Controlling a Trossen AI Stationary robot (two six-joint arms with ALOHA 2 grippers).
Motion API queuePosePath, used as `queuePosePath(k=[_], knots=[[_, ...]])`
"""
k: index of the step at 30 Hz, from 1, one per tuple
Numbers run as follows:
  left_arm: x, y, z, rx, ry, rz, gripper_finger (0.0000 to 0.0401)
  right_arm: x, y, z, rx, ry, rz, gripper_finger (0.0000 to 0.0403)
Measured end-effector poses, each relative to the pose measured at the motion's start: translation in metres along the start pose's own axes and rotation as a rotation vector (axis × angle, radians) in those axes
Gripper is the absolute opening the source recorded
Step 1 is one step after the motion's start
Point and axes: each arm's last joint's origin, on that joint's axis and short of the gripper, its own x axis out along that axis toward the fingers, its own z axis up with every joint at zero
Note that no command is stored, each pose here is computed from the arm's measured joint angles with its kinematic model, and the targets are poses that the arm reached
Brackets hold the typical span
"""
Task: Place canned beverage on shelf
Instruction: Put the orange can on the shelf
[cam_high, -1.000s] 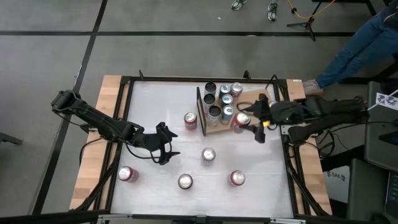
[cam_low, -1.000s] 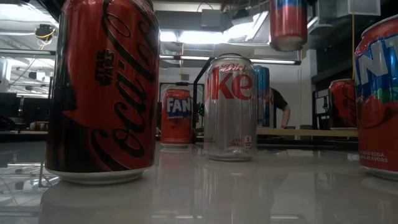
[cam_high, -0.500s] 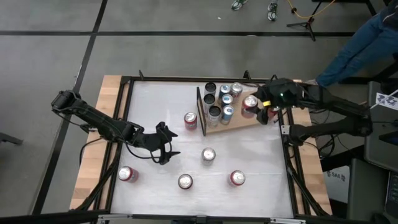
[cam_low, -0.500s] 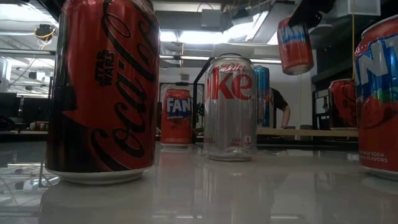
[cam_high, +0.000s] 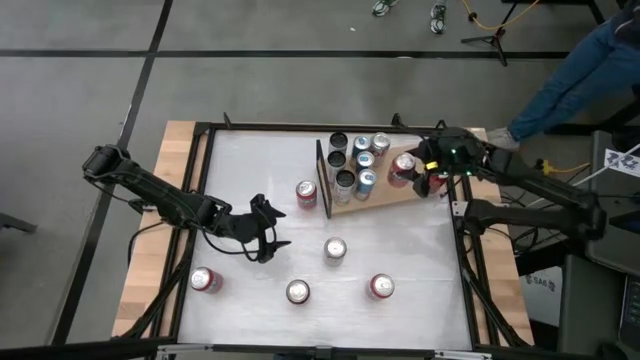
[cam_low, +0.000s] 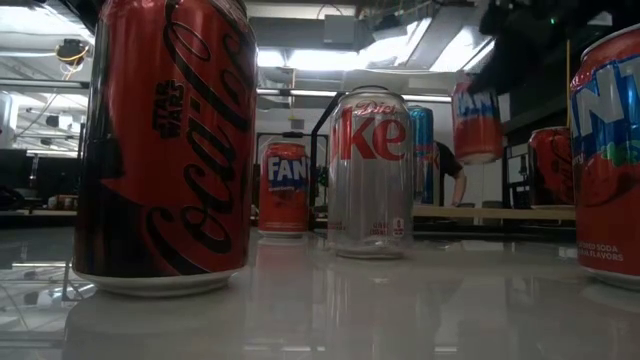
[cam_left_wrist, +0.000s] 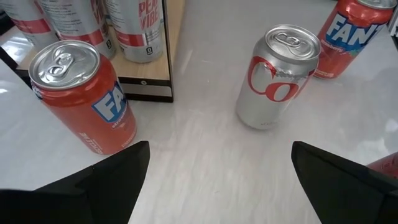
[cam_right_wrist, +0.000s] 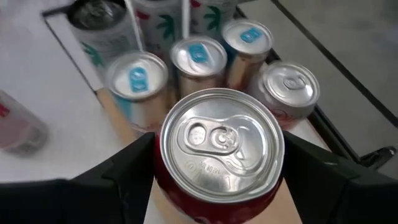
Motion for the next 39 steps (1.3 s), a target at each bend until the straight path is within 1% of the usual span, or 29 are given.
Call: queuePosePath(k=[6, 9, 13, 18, 22, 29, 33, 39], knots=[[0.0, 0.0, 0.0, -0.001, -0.004, 0.005, 0.0386, 0.016, -0.012, -0.02, 0.015, 0.002, -0.034, 0.0287], [0.0, 0.0, 0.0, -0.001, -0.009, 0.015, 0.0386, 0.022, -0.018, -0.027, 0.015, -0.013, -0.055, 0.0287], [0.0, 0.0, 0.0, 0.0, -0.01, 0.018, 0.0386, 0.028, -0.027, -0.032, 0.045, -0.012, -0.072, 0.0287], [0.0, 0.001, 0.0, 0.0, -0.01, 0.019, 0.0386, 0.03, -0.038, -0.034, 0.044, 0.005, -0.114, 0.0287], [0.0, 0.001, 0.0, 0.0, -0.013, 0.024, 0.0386, 0.037, -0.046, -0.036, 0.065, 0.035, -0.111, 0.0287], [0.0, 0.001, 0.0, 0.0, -0.012, 0.024, 0.0386, 0.049, -0.061, -0.036, 0.072, 0.014, -0.094, 0.0287], [0.0, 0.001, 0.0, -0.005, -0.012, 0.024, 0.0386, 0.05, -0.067, -0.039, 0.078, 0.037, -0.113, 0.0287], [0.0, 0.001, 0.0, -0.005, -0.013, 0.025, 0.0386, 0.046, -0.075, -0.041, 0.066, 0.03, -0.127, 0.0287]])
